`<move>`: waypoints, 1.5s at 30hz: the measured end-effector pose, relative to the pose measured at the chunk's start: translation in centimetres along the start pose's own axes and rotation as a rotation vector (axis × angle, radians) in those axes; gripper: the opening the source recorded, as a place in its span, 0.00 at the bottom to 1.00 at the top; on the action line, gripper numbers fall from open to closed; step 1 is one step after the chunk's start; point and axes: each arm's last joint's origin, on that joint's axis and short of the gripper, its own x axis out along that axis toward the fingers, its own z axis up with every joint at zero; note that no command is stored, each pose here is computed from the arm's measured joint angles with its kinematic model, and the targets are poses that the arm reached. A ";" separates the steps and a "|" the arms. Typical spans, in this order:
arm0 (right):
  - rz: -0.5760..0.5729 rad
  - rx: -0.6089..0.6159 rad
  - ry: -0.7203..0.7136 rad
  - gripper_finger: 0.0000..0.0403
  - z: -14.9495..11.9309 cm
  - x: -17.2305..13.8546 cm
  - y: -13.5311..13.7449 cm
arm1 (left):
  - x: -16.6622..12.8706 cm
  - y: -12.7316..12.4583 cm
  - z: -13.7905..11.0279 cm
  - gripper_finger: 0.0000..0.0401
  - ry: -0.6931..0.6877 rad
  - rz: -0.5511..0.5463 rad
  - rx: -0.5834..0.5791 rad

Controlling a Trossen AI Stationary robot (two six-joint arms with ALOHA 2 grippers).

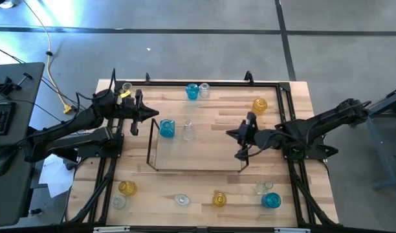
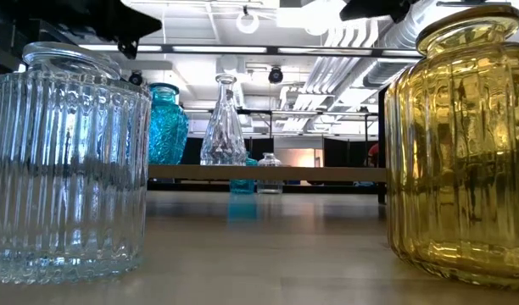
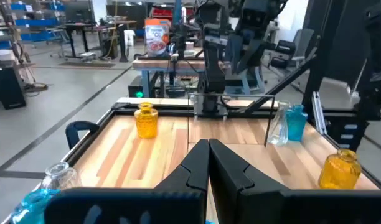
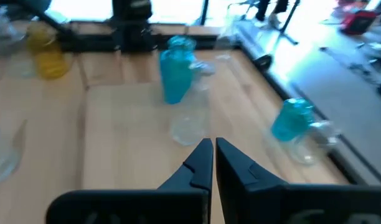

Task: Sort vases onto shelf
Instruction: Put the bottom left yellow vase on the shelf

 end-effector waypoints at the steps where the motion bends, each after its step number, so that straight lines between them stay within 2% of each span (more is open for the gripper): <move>1: -0.023 0.005 -0.009 0.00 0.1 -0.3 -0.3 | 0.0 0.0 -0.3 0.00 -0.006 0.001 0.000; 5: -0.132 0.063 -0.027 0.00 0.2 -1.4 -1.8 | 0.3 0.1 -2.1 0.00 -0.037 0.002 -0.019; 10: -0.172 0.093 -0.020 0.00 0.3 -1.4 -2.9 | 0.4 0.0 -2.8 0.00 -0.028 -0.018 -0.074; 13: -0.162 0.077 0.000 0.00 0.2 -1.2 -3.2 | 0.0 -0.6 -1.2 0.00 -0.004 -0.068 -0.081; 17: -0.169 0.058 0.026 0.00 0.0 -1.1 -3.4 | -1.0 -1.8 1.8 0.00 0.112 -0.099 -0.078; 21: -0.135 0.034 -0.004 0.00 -0.5 -0.7 -2.9 | -2.5 -2.9 4.8 0.00 0.241 -0.020 -0.123; 26: -0.063 0.011 -0.083 0.00 -1.8 0.2 -1.8 | -3.8 -4.1 7.2 0.00 0.398 0.033 -0.182; 32: -0.036 0.003 -0.202 0.00 -2.9 0.7 -1.1 | -3.3 -5.4 8.6 0.00 0.567 0.005 -0.242; 40: -0.036 -0.002 -0.268 0.00 -2.7 0.7 -1.1 | -1.4 -7.5 8.8 0.00 0.769 -0.039 -0.144; 45: -0.026 -0.019 -0.262 0.00 -2.7 0.7 -1.0 | -1.1 -8.5 9.9 0.00 0.874 -0.002 -0.173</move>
